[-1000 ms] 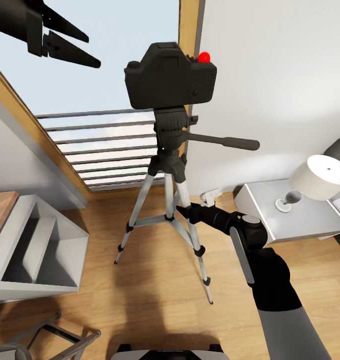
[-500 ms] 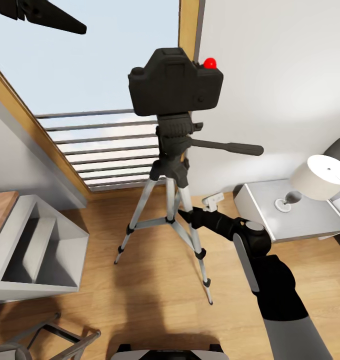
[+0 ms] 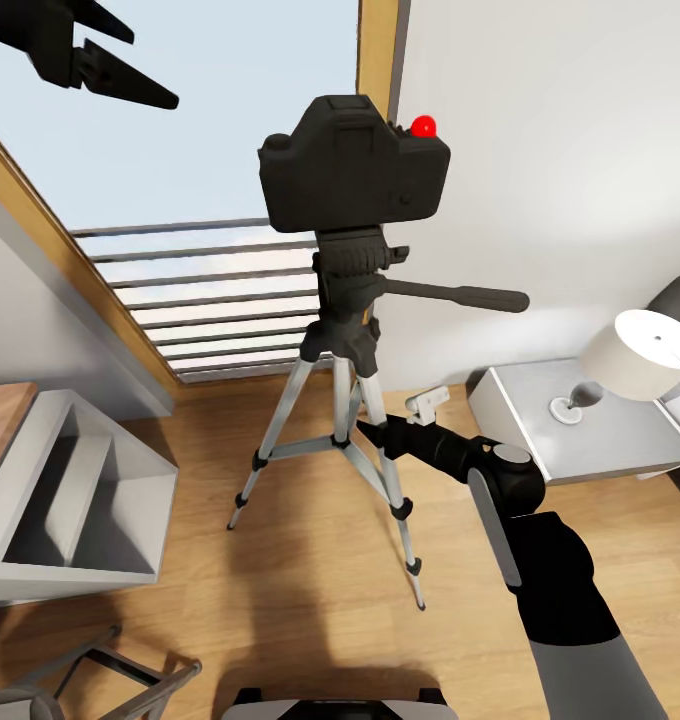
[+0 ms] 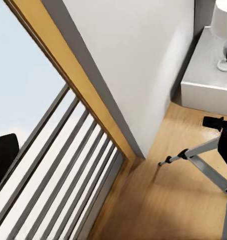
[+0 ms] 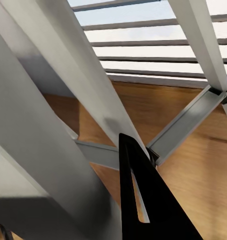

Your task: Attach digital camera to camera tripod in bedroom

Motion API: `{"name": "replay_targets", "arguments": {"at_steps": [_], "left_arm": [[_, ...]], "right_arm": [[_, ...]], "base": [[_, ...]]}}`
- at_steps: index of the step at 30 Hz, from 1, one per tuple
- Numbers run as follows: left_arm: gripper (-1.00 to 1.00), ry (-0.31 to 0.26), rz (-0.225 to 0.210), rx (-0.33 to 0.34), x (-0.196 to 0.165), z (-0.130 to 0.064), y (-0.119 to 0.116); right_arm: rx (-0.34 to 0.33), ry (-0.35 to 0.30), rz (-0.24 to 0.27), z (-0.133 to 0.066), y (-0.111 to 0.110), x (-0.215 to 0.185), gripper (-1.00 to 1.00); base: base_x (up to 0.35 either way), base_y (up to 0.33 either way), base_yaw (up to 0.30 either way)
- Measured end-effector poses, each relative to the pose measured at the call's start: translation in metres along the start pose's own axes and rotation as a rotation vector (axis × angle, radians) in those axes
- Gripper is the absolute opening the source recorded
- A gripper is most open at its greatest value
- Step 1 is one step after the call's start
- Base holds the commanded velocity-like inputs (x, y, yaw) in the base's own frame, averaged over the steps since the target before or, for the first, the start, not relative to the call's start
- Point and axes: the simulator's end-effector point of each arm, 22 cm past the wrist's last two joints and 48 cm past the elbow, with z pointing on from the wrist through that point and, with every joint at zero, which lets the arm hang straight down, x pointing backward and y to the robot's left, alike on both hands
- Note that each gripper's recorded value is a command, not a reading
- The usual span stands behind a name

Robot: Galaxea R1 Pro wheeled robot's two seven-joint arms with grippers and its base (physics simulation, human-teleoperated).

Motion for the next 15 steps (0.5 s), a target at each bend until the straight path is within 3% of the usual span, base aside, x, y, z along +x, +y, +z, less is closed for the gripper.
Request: {"name": "replay_targets", "arguments": {"at_steps": [5, 15], "left_arm": [[1.0, 0.043, -0.02, -0.031, 0.019, 0.005, 0.011], [1.0, 0.168, -0.102, -0.085, 0.089, 0.018, 0.035]], "right_arm": [[0.0, 0.0, 0.0, 0.0, 0.0, 0.0, -1.0], [0.0, 0.0, 0.001, 0.0, 0.0, 0.0, -1.0]], "base": [[0.0, 0.0, 0.0], [0.0, 0.0, 0.0]]}}
